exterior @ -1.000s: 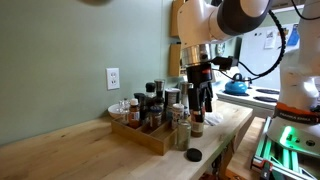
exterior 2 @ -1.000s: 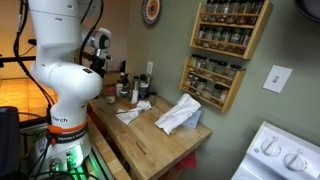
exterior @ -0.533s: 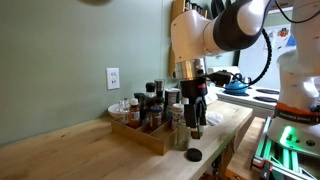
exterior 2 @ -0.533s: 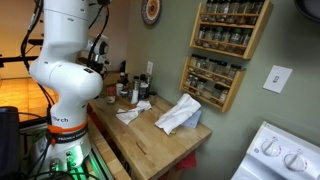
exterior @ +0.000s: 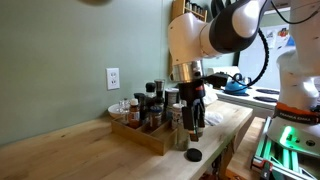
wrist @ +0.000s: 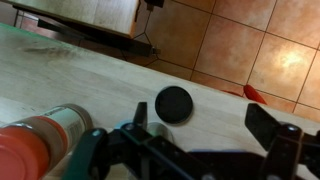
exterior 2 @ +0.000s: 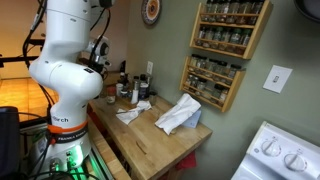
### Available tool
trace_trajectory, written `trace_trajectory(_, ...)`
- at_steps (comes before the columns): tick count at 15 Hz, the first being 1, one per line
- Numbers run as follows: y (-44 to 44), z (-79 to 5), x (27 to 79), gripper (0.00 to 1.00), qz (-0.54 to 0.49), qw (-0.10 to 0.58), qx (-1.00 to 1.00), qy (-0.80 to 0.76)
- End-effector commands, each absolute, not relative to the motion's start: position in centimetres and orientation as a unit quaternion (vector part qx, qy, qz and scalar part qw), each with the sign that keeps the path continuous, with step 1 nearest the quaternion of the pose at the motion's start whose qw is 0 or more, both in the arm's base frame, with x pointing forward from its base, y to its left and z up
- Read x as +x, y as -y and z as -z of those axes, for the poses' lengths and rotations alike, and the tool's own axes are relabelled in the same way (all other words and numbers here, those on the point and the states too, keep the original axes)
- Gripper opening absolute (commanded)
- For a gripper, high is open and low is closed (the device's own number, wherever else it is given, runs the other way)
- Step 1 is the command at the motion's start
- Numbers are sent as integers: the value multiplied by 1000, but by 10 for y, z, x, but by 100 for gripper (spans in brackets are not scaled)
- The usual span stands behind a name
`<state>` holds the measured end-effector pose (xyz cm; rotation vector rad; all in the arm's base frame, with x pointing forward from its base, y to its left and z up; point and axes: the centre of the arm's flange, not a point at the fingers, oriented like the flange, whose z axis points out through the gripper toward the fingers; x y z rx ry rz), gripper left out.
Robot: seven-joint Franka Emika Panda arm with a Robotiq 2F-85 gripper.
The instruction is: Put the orange lid on the bottle on the right and the black lid on the container on the left
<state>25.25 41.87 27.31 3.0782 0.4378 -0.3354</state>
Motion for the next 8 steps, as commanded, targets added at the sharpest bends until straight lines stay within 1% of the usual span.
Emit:
trace_trajectory(1, -415, -258, 255, 100, 111, -3, 985, -131)
trace_trajectory(8, -409, -233, 258, 100, 129, 1, 985, -118)
